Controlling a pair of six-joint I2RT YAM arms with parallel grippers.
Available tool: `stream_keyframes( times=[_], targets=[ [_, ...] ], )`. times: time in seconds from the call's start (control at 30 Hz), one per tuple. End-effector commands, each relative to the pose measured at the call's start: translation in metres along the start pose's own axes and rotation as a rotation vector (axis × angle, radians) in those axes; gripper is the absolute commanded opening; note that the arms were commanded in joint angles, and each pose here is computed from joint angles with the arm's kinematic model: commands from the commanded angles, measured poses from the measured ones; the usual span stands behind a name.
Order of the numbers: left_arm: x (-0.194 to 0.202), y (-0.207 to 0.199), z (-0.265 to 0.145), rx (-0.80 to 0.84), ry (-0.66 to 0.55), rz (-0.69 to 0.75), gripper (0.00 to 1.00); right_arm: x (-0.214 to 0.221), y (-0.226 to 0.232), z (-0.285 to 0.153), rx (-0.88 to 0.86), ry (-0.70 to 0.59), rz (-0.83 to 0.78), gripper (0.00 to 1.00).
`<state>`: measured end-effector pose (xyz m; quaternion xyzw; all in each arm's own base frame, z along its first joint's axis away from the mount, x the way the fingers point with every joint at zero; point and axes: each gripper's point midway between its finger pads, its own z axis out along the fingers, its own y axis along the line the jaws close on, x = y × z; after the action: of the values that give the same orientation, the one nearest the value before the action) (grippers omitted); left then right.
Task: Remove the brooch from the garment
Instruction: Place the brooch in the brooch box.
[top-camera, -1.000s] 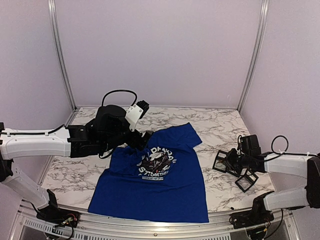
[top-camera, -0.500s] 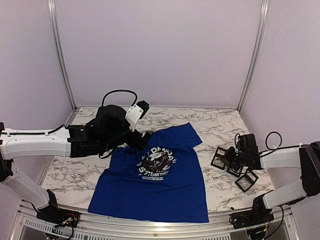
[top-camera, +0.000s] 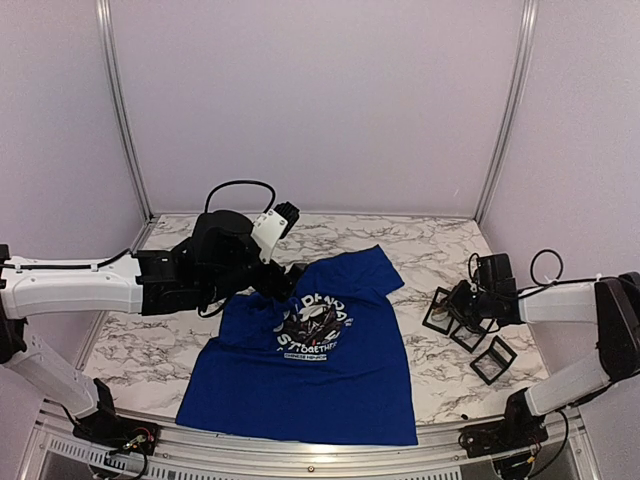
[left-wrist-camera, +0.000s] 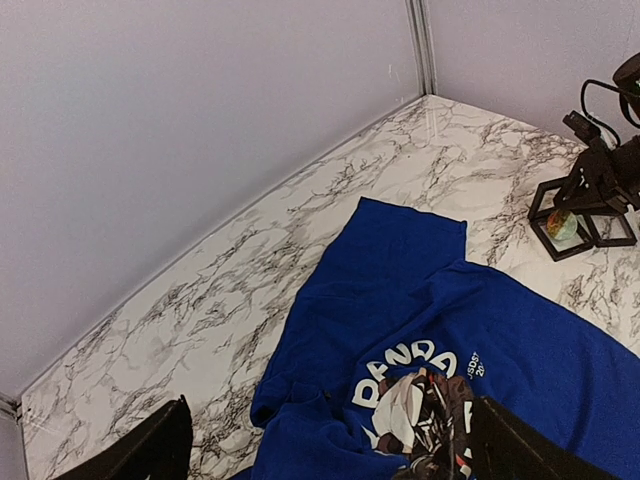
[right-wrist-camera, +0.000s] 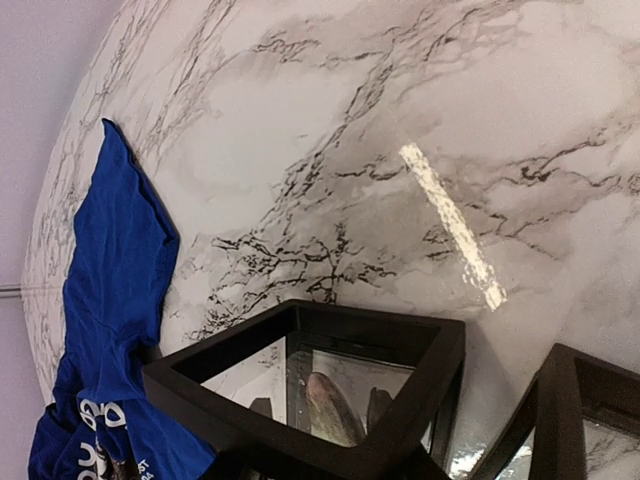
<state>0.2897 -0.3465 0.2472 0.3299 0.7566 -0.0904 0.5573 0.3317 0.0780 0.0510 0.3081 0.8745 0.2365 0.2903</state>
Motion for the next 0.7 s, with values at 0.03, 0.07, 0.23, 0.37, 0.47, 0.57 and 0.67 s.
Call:
stream_keyframes(
  times=[0.03,0.07,0.23,0.37,0.47,0.57,0.67],
  targets=[
    [-0.004,0.001,0.003,0.005,0.010,0.000,0.99,-0.001,-0.002,-0.011,0.043,0.021,-0.008,0.32],
    [-0.004,0.001,0.003,0.005,0.011,0.000,0.99,0.000,-0.002,-0.012,0.043,0.023,-0.008,0.32],
    [-0.004,0.000,0.003,0.010,0.011,-0.005,0.99,0.003,-0.003,-0.020,0.050,0.035,-0.018,0.33],
    [-0.004,0.001,0.003,0.008,0.014,-0.020,0.99,0.005,-0.004,-0.024,0.059,0.053,-0.042,0.36],
    [-0.002,0.002,0.004,0.006,0.020,-0.052,0.99,0.007,0.000,-0.027,0.054,0.067,-0.066,0.38],
    [0.000,0.003,0.007,0.015,0.028,-0.101,0.99,0.007,0.009,-0.030,0.043,0.073,-0.104,0.43],
    [0.004,0.003,0.010,0.025,0.042,-0.161,0.99,0.011,0.021,-0.031,0.033,0.074,-0.162,0.49]
  ],
)
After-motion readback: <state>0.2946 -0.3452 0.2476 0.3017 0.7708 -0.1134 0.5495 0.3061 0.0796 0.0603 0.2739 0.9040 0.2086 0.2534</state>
